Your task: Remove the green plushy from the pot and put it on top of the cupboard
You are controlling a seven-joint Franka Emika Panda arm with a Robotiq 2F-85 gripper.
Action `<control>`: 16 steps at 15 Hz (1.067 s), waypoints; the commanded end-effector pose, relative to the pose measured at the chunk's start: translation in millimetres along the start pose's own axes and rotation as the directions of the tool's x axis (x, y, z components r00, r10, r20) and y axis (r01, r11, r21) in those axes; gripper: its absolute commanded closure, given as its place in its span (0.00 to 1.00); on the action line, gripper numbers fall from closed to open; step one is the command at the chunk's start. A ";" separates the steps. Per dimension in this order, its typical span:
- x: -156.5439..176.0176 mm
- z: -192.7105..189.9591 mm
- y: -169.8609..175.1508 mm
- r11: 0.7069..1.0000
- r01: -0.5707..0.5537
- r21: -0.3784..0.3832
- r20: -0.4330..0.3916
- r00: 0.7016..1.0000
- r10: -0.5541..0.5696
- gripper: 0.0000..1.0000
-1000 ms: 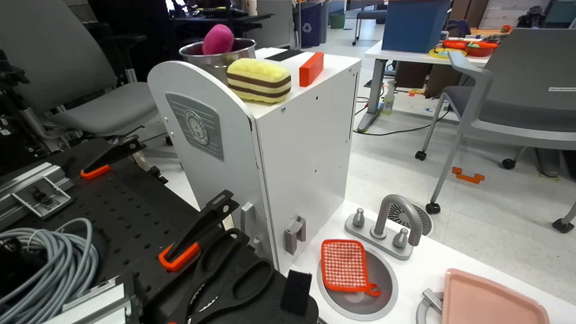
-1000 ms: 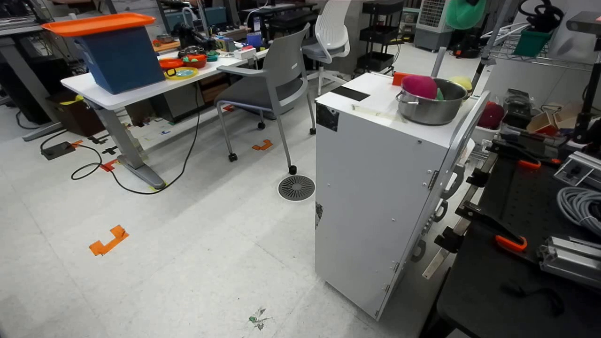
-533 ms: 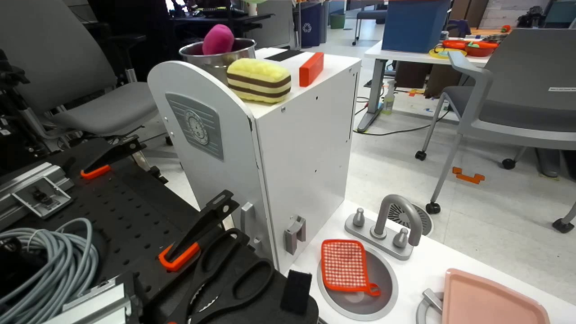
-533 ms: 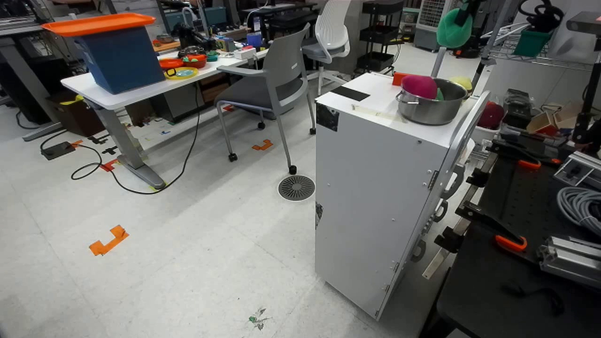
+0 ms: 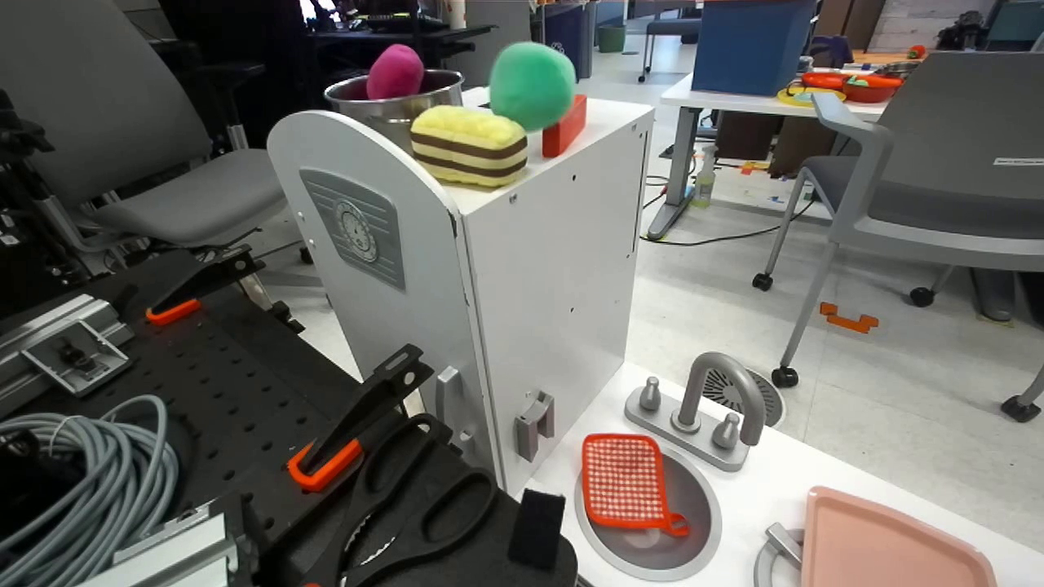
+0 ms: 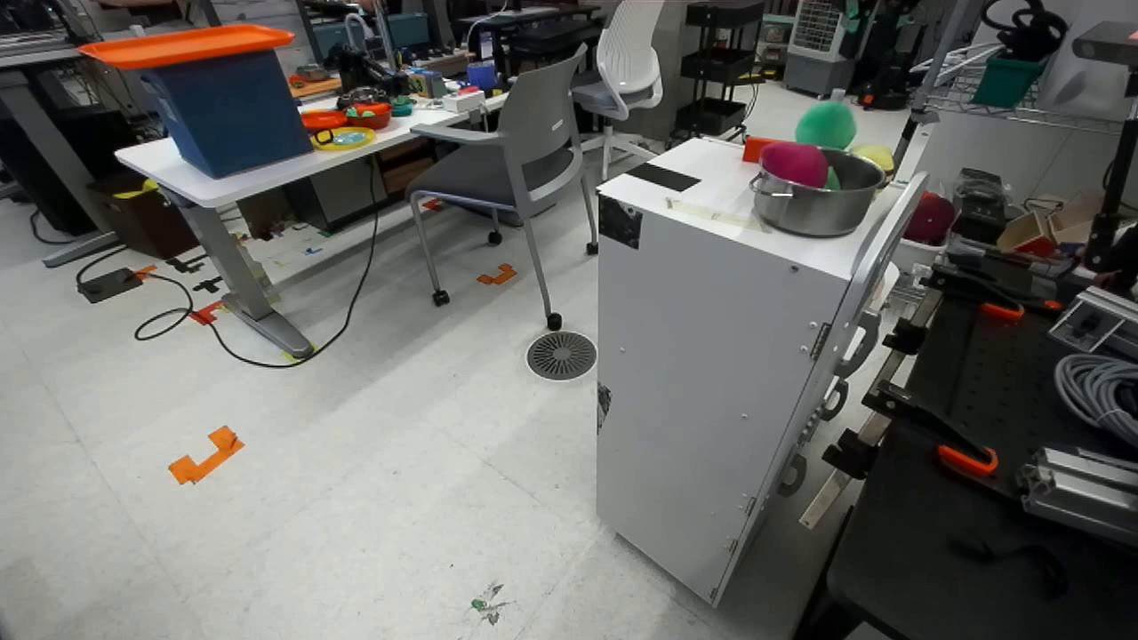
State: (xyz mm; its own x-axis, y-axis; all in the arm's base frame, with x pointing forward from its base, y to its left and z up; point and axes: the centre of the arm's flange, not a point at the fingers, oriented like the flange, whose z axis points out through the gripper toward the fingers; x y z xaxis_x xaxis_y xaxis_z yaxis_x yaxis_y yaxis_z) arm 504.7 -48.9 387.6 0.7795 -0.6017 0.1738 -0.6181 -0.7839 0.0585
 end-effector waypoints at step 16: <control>-20.1 -11.5 -25.2 0.999 0.050 0.004 0.000 0.999 -0.050 0.00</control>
State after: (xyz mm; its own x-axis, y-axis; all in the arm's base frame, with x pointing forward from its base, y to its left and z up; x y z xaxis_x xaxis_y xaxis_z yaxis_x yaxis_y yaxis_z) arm 509.3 -18.9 391.3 0.8046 -0.5672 0.1756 -0.5834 -0.8102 0.0563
